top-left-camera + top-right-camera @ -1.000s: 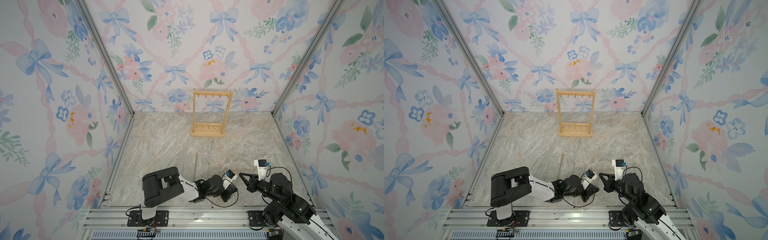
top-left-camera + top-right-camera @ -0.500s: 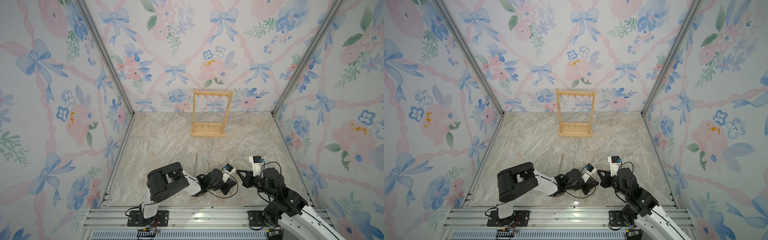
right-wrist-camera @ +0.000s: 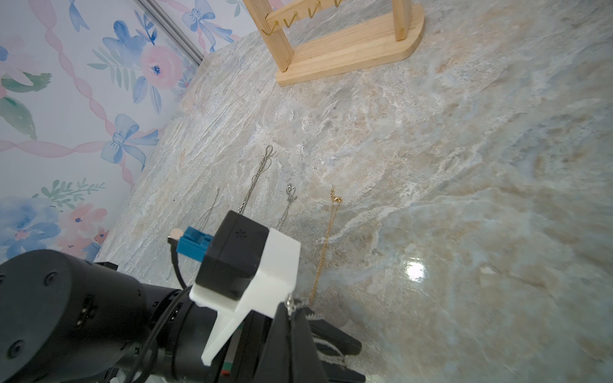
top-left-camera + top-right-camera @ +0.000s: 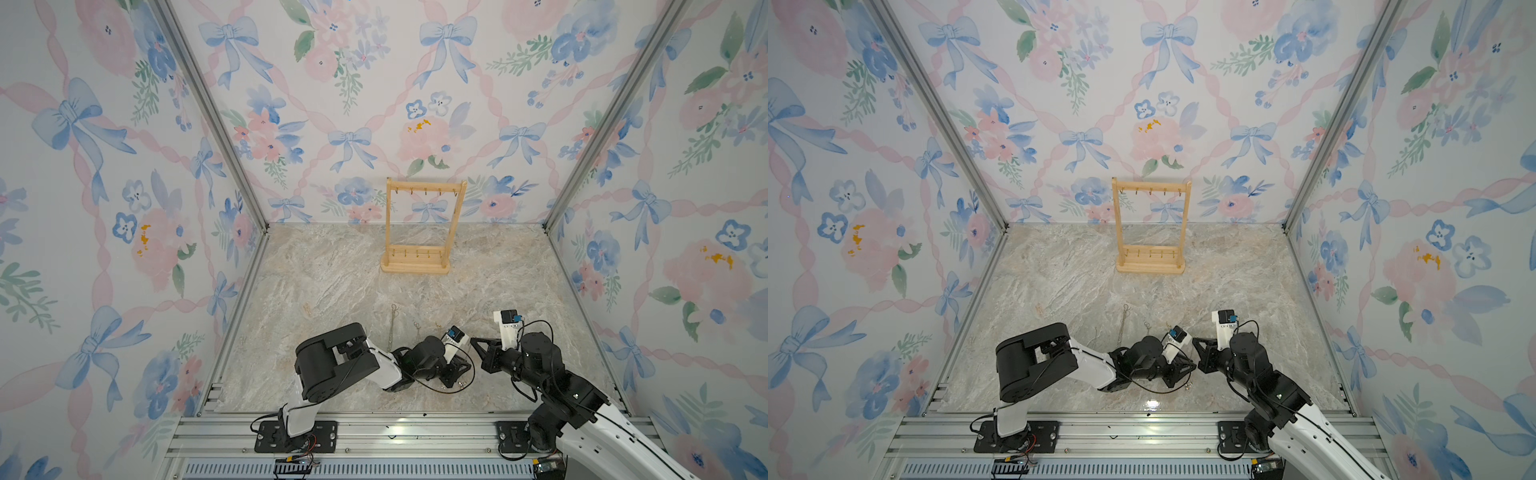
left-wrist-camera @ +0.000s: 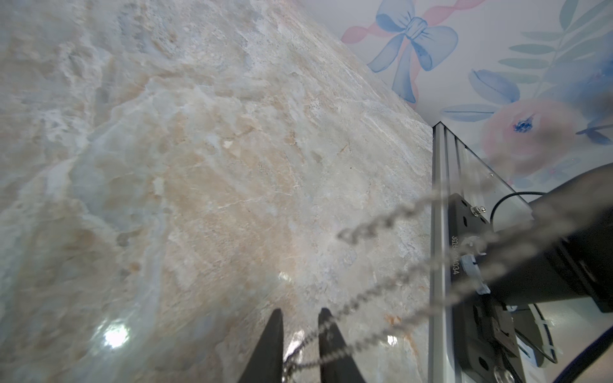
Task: Take the necklace off the jewelry display stand
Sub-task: Place the necklace at the center of the board.
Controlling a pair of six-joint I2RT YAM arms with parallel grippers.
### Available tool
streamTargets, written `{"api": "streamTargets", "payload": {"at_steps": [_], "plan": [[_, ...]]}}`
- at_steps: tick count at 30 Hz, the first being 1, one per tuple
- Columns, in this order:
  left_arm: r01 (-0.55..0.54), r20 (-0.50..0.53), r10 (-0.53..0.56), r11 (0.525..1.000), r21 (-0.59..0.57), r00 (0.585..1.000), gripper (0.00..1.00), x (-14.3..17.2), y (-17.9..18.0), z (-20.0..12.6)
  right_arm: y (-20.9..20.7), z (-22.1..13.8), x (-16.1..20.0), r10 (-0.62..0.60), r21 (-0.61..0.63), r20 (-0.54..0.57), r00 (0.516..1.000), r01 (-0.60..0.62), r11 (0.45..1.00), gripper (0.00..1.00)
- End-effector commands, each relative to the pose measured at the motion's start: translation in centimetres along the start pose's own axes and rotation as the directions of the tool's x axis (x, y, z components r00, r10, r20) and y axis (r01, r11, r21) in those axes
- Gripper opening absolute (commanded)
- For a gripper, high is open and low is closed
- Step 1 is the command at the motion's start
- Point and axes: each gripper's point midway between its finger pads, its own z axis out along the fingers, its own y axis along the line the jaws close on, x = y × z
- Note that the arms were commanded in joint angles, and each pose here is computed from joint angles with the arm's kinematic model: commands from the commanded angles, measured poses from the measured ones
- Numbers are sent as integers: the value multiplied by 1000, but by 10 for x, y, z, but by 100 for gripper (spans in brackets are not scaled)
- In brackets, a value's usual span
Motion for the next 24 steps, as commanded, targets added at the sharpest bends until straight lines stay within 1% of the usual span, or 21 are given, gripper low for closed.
{"api": "streamTargets", "payload": {"at_steps": [1,12,16,24], "plan": [[-3,-12,3,1000,-26,1000,26,4,9,3,-2,3,-1,-19,8,13,1000,19,1000,0],[1,-7,-2,999,-36,1000,40,3,10,1,-6,6,4,-17,17,1,1000,17,1000,0],[-2,3,2,999,-43,1000,52,0,10,-2,-7,6,3,-17,24,1,1000,17,1000,0],[-6,20,7,999,-47,1000,62,-5,9,-8,-12,8,4,-17,45,-6,1000,17,999,0]]}}
